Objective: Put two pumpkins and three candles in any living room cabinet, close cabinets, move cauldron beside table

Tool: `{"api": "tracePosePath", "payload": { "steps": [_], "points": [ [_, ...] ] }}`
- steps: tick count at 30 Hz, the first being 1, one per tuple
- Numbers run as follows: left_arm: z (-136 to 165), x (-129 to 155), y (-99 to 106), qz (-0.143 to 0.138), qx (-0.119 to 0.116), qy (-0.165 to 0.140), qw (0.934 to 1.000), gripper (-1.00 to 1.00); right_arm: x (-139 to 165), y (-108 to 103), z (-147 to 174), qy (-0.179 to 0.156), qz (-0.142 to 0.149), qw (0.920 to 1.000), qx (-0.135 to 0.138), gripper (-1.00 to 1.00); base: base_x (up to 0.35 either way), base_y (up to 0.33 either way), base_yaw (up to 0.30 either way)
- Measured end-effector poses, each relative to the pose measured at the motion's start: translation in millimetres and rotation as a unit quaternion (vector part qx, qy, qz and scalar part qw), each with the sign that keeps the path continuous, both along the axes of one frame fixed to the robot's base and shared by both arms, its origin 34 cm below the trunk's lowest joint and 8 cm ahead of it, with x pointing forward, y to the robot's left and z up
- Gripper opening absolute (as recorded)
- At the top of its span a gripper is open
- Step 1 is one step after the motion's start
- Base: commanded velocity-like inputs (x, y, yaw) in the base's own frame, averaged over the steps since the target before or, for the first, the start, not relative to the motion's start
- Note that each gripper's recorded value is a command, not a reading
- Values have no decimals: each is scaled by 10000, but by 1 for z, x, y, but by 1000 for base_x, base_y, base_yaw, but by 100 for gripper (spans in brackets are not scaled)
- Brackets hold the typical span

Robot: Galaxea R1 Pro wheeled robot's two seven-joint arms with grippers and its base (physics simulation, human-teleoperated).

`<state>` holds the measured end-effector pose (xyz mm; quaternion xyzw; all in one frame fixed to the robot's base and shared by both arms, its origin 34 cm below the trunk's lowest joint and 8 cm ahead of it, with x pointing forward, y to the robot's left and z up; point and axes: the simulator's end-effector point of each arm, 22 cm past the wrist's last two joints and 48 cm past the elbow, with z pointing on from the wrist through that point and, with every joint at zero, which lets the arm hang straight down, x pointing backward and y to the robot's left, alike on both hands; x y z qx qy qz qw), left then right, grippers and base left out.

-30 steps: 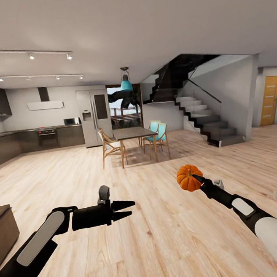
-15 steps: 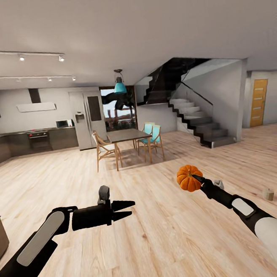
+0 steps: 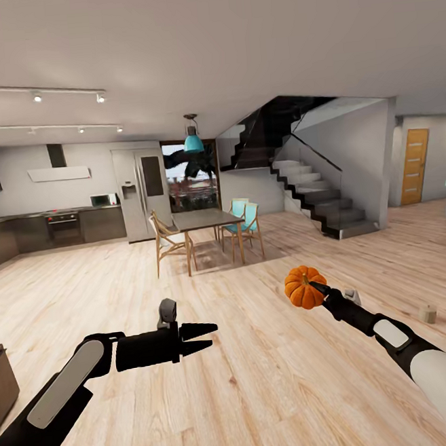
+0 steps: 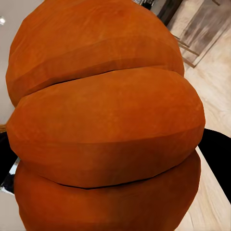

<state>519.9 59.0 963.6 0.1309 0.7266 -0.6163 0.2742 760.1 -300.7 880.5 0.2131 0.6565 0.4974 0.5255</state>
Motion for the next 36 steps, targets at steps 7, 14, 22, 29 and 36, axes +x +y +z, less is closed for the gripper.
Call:
{"api": "tracePosePath", "payload": {
  "steps": [7,14,22,29,36],
  "points": [
    [14,2,0,-3,-2,1,10000,100,2,0,13,4,-1,10000,2,-100,0,0,-150],
    [27,4,0,-2,1,-1,10000,100,3,0,26,10,1,10000,-5,-100,-70,0,-274],
    [44,4,0,-5,-3,-17,10000,100,4,0,42,10,3,10000,-23,-100,-107,0,-278],
    [58,5,0,-2,-1,-33,10000,100,5,0,57,-8,2,10000,-37,-100,-6,0,-278],
    [73,5,-1,-2,0,-55,10000,100,6,0,72,-37,-11,10000,-48,-100,0,0,-277]
  ]
}}
